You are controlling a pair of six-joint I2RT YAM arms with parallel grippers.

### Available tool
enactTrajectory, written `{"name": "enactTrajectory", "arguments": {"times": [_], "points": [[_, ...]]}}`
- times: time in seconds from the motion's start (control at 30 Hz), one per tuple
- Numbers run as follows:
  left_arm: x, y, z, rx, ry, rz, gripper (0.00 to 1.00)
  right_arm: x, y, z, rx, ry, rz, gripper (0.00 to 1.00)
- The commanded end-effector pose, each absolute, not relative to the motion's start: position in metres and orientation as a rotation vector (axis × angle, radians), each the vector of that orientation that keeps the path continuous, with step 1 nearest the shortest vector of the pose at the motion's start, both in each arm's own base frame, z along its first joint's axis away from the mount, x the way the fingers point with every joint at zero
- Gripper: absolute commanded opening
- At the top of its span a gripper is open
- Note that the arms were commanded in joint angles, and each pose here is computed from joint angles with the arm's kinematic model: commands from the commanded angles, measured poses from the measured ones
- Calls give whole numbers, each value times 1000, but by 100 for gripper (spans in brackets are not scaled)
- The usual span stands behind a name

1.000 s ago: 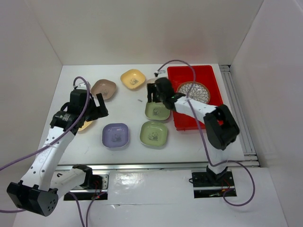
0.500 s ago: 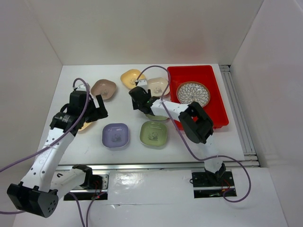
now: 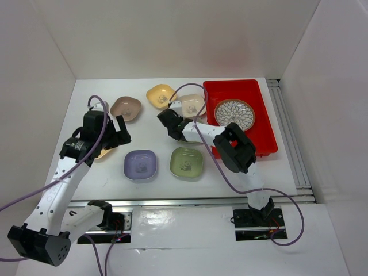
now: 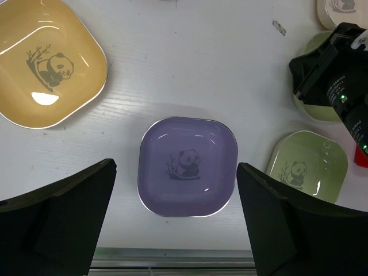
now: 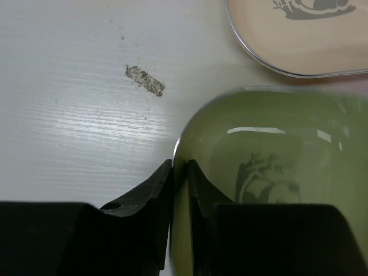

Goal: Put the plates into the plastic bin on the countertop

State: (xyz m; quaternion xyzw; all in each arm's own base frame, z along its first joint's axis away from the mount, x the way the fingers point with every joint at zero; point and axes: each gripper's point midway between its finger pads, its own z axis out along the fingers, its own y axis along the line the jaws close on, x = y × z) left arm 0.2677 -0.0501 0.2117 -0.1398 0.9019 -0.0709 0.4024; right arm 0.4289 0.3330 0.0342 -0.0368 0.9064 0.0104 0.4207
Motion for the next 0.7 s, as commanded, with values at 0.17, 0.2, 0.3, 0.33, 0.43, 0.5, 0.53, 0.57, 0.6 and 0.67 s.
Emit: {"name": "enactTrajectory", "arguments": {"times": [0.17,0.2,0.3,0.33,0.43,0.5,0.53,0.57,0.6,0.67], "points": [[268,-50,221,-351,2235,-199,100,427,346,16,-56,2309,86,4],[268,-50,221,-351,2235,-199,100,426,356,20,-67,2299,123,0],[268,-50,221,-351,2235,-199,100,420,379,21,-74,2303,198,0],[268,-50,221,-351,2235,-199,100,426,388,34,-53,2282,241,0],[268,-50,221,-351,2235,-199,100,424,418,60,-77,2239,306,0],[268,-50,221,-351,2235,-199,100,427,429,82,-89,2198,341,0],[268,-50,221,-351,2235,-199,100,429,431,97,-91,2176,356,0],[268,-50,221,-351,2235,-199,100,429,437,116,-97,2150,366,0],[268,-50,221,-351,2235,-199,100,433,435,129,-93,2123,351,0],[268,-50,221,-351,2235,-199,100,433,430,164,-115,2070,356,0]]}}
